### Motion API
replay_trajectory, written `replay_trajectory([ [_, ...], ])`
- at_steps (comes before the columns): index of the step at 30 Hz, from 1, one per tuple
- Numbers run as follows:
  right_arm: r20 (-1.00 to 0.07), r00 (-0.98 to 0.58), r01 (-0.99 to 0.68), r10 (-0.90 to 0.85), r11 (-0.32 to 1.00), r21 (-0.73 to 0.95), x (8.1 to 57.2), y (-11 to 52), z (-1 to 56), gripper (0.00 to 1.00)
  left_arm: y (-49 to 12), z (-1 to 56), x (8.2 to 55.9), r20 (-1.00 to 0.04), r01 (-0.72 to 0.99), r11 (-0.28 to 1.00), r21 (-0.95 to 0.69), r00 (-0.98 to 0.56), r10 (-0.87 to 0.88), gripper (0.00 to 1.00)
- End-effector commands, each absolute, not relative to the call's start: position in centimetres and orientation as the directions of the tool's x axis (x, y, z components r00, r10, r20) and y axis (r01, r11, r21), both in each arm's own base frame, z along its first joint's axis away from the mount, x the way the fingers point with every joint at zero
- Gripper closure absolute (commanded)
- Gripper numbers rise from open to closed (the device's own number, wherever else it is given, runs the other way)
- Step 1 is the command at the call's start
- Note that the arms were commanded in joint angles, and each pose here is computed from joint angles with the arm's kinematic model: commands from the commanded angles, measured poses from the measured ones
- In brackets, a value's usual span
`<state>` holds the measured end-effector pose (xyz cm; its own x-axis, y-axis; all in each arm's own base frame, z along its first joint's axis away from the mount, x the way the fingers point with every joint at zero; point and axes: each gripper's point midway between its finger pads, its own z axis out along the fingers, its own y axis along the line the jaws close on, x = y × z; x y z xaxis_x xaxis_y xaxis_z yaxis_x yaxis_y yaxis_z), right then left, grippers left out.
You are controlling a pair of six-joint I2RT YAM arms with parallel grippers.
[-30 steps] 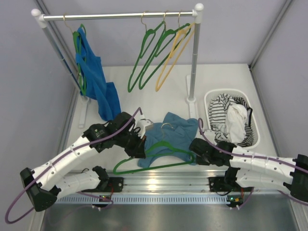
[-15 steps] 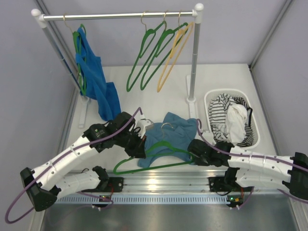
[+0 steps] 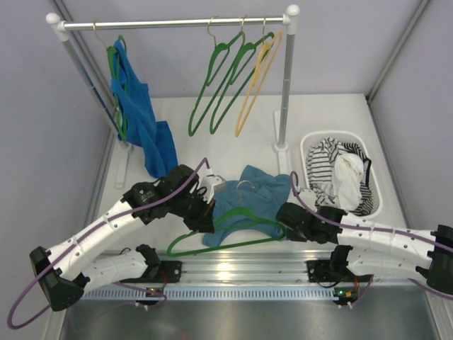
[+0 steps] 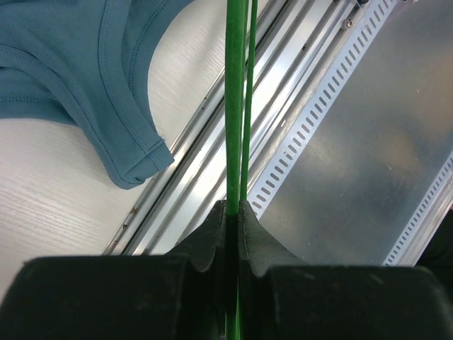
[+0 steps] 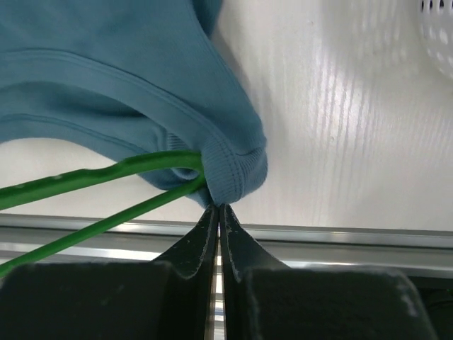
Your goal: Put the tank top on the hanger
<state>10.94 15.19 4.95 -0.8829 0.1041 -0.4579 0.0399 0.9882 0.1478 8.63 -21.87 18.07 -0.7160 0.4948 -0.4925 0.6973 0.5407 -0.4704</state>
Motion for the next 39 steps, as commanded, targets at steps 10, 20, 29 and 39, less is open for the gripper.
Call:
replay_trajectory([
  [10, -0.583, -0.810, -0.054, 0.065, 0.982, 0.183, 14.2, 18.9, 11.8, 1.00, -22.9, 20.5, 10.2, -0.623, 0.742, 0.517, -0.428, -0.656, 0.426, 1.00],
  [20, -0.677, -0.736, -0.052, 0.029, 0.994, 0.100, 16.7, 17.5, 16.3, 1.00, -23.9, 22.5, 10.0, -0.663, 0.771, 0.452, -0.449, -0.627, 0.410, 1.00],
  [29, -0.685, -0.729, -0.093, 0.007, 0.990, 0.109, 17.4, 18.5, 17.6, 1.00, -24.1, 24.4, 9.3, -0.701, 0.787, 0.402, -0.468, -0.608, 0.373, 1.00],
  [39, -0.690, -0.724, -0.130, 0.009, 0.980, 0.150, 17.5, 19.7, 18.7, 1.00, -25.6, 25.4, 10.9, -0.788, 0.819, 0.372, -0.437, -0.548, 0.282, 1.00],
])
